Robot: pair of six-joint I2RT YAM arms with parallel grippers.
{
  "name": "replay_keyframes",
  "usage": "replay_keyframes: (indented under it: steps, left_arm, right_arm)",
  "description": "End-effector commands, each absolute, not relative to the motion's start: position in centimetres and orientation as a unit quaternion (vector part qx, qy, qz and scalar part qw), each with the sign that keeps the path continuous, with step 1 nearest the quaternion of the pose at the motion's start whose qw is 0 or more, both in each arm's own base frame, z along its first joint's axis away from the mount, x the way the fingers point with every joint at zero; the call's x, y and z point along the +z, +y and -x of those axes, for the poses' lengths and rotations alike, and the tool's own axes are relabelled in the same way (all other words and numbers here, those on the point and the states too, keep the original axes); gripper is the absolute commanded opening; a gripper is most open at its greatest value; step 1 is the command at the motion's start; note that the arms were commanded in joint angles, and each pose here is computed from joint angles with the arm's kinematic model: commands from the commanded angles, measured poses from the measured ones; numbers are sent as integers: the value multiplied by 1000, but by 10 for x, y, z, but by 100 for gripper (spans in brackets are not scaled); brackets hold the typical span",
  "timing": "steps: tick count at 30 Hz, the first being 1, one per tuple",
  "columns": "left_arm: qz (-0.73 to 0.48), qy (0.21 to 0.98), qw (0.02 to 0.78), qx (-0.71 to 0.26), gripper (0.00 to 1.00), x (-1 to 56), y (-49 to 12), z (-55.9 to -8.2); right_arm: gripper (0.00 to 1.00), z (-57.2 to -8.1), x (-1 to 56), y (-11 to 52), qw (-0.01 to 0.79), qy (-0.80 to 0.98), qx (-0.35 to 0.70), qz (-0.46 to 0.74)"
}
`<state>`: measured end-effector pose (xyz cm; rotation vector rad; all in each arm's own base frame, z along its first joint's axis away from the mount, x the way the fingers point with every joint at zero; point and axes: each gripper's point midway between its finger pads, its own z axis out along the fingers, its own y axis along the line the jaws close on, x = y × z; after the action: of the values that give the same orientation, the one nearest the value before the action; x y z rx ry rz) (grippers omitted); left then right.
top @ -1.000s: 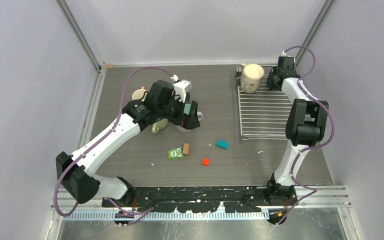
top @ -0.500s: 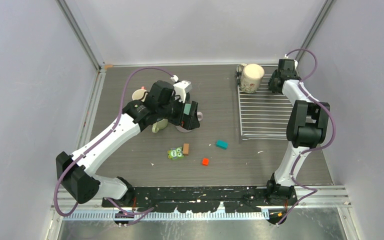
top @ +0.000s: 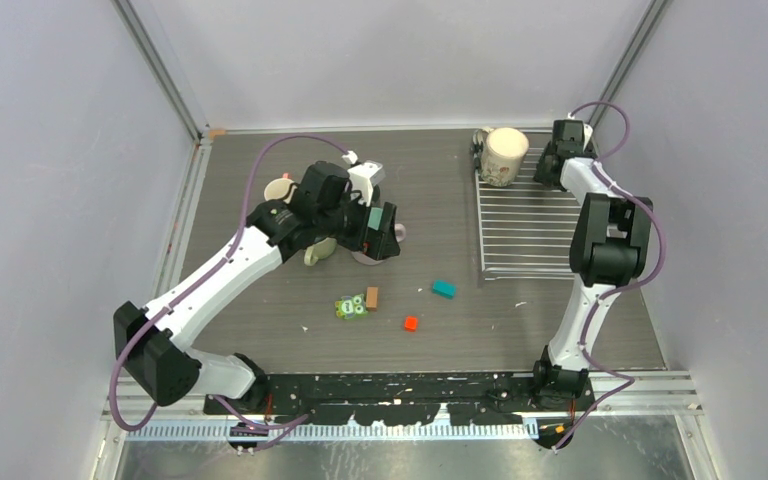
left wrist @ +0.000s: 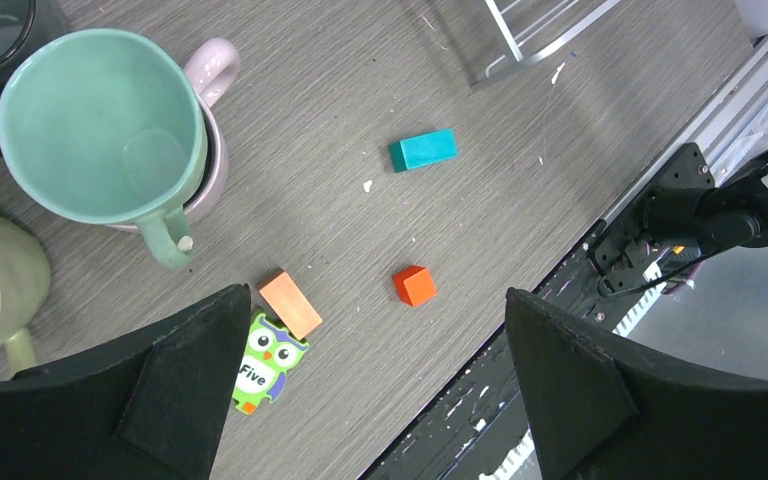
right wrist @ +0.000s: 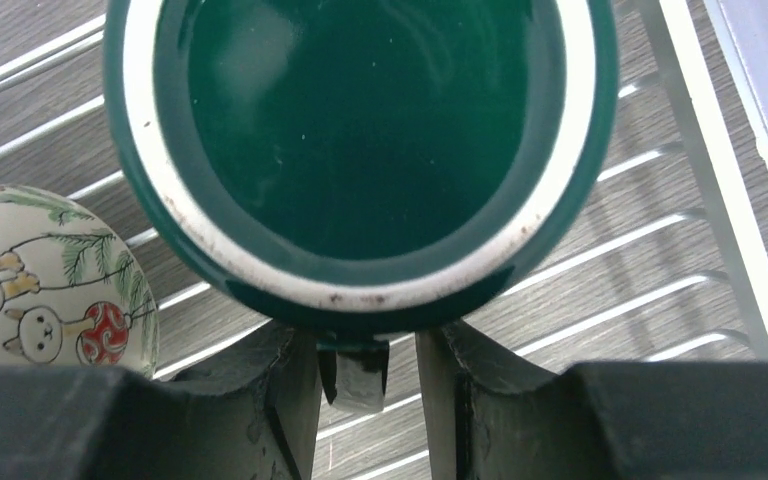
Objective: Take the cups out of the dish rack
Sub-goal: Unload the cup from the dish rack.
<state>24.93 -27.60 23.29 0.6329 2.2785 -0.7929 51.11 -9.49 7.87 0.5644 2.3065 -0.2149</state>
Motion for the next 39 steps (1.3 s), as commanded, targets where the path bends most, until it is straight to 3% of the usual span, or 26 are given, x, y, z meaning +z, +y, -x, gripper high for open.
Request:
replay_keyframes:
  steps: [1,13,20,39]
  left_arm:
    - [-246,857,327,-314,100,238,-282,-252]
    - [-247,859,324,-311,100,235,-282,-252]
    - [-247,858,323,-314,100,235,-283,-251]
    - [-240,854,325,-328,100,242,-285,-248]
  right_arm:
    - [42,-530,99,-99,399,882,-88,-236]
    - [30,-535,96,-104,405,875,-105,-242]
    - [1,-533,105,-105,409,872,-122,-239]
    - [1,-492,186,-110,456,834,-151,-272]
